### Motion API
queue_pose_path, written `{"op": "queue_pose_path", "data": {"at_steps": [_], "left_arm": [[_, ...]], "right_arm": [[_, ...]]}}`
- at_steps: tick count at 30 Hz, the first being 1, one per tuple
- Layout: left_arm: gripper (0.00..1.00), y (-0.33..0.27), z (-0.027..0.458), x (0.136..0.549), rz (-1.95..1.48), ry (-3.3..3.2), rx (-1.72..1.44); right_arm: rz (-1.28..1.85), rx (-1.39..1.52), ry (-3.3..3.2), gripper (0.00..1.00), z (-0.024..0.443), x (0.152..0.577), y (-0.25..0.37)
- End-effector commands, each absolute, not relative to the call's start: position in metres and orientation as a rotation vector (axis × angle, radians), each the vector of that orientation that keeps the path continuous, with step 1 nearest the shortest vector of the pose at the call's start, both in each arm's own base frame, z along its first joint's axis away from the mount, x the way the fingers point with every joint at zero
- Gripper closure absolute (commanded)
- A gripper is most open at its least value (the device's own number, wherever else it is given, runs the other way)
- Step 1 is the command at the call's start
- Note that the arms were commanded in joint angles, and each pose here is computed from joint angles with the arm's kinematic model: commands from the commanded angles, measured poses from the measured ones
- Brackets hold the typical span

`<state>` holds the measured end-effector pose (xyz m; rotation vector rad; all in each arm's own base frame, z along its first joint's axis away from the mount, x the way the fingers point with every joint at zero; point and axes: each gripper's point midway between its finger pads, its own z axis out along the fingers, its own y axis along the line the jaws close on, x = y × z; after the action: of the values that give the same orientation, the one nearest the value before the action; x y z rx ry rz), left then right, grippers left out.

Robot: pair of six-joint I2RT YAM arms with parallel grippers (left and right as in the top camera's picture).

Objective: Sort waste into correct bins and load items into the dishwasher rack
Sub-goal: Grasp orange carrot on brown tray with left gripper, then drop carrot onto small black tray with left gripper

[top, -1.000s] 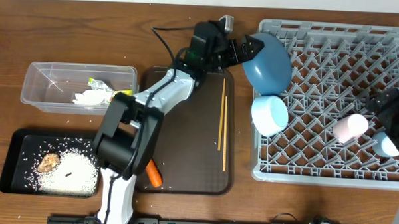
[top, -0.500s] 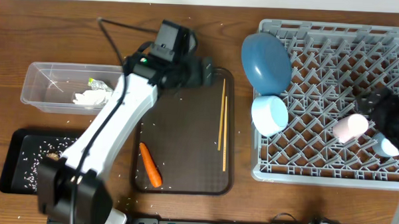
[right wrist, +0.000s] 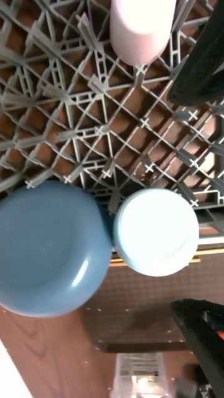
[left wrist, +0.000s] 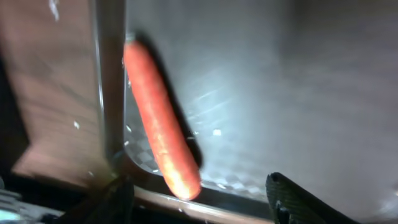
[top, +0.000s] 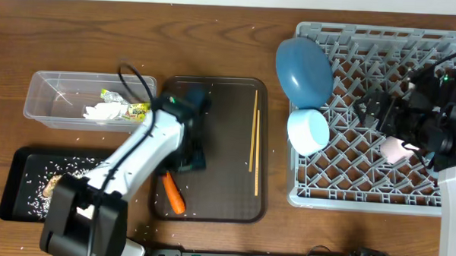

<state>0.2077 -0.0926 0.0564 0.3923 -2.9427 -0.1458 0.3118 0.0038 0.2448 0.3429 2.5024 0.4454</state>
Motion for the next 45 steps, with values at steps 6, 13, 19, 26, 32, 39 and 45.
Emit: {"op": "queue_pose_path", "data": {"at_steps": [6, 13, 19, 26, 32, 39, 45], "left_arm": [[0.34, -0.07, 0.004, 0.174, -0.238, -2.881, 0.607], [0.81, -0.069, -0.009, 0.171, -0.222, -2.896, 0.614], [0.91, -0.053, 0.011, 0.171, -0.265, -2.907, 0.663], [0.9, -0.015, 0.065, 0.184, -0.141, -3.022, 0.983], [0.91, 0.047, 0.095, 0.179, -0.191, -3.02, 1.401], [0.91, 0.12, 0.081, 0.159, -0.344, -2.724, 1.928], [0.92, 0.145, 0.059, 0.165, -0.201, -2.568, 2.113]], "right_arm": [[0.442, 0.303, 2.498, 0.07, 0.248, 0.313, 0.007], [0.441, 0.303, 2.499, 0.07, 0.247, 0.313, 0.007], [0.44, 0.302, 2.496, 0.07, 0.248, 0.313, 0.007], [0.439, 0.299, 2.489, 0.07, 0.249, 0.315, 0.007], [0.438, 0.298, 2.482, 0.07, 0.25, 0.316, 0.006], [0.44, 0.301, 2.49, 0.07, 0.249, 0.314, 0.007], [0.44, 0.301, 2.492, 0.07, 0.248, 0.314, 0.007]]}}
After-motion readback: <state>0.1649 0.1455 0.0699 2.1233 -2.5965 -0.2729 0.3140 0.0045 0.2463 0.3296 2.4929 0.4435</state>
